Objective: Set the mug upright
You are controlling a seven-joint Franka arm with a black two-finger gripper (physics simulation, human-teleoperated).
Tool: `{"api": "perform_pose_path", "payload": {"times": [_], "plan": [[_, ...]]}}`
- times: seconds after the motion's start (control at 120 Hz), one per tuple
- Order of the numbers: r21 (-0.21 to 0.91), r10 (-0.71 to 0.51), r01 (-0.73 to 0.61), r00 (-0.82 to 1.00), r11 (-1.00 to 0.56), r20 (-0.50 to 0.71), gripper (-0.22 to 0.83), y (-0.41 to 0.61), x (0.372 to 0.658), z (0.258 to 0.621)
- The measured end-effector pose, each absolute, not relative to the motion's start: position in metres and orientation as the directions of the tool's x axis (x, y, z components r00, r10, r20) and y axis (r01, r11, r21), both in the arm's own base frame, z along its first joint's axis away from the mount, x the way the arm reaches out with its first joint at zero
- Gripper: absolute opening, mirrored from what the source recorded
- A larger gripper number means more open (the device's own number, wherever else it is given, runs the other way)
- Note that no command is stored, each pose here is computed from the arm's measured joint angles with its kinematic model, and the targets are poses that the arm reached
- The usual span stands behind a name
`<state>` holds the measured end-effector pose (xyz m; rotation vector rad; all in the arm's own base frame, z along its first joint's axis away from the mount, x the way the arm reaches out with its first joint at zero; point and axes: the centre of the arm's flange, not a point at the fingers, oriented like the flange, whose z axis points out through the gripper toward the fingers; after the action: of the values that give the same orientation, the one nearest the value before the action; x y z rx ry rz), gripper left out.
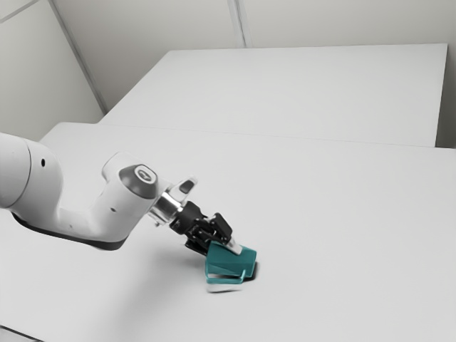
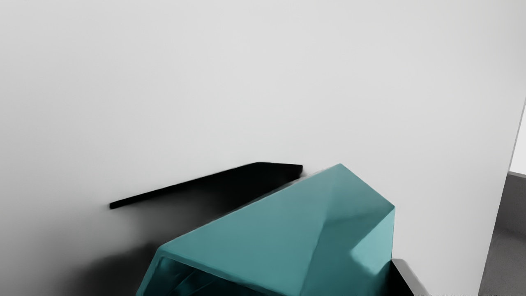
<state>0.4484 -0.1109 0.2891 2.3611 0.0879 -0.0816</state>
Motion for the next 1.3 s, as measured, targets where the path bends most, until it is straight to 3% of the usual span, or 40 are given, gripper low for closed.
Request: {"api": "perform_pose_path", "payload": {"times": [0.158, 0.342, 0.675, 1.125, 1.3], "plan": [[0.684, -0.003, 0.019, 1.000, -0.729, -0.031, -0.02, -0.116, 0.450, 0.307], [0.662, 0.039, 0.020, 0.999, -0.749, 0.013, -0.11, -0.080, 0.459, 0.321], [0.593, -0.042, -0.070, 0.997, -0.802, 0.062, -0.13, -0.084, 0.457, 0.346], [0.174, -0.369, -0.382, 0.923, -0.907, 0.108, -0.13, -0.069, 0.501, 0.393], [0.101, -0.412, -0.419, 0.908, -0.903, 0.083, -0.13, -0.063, 0.517, 0.389]]}}
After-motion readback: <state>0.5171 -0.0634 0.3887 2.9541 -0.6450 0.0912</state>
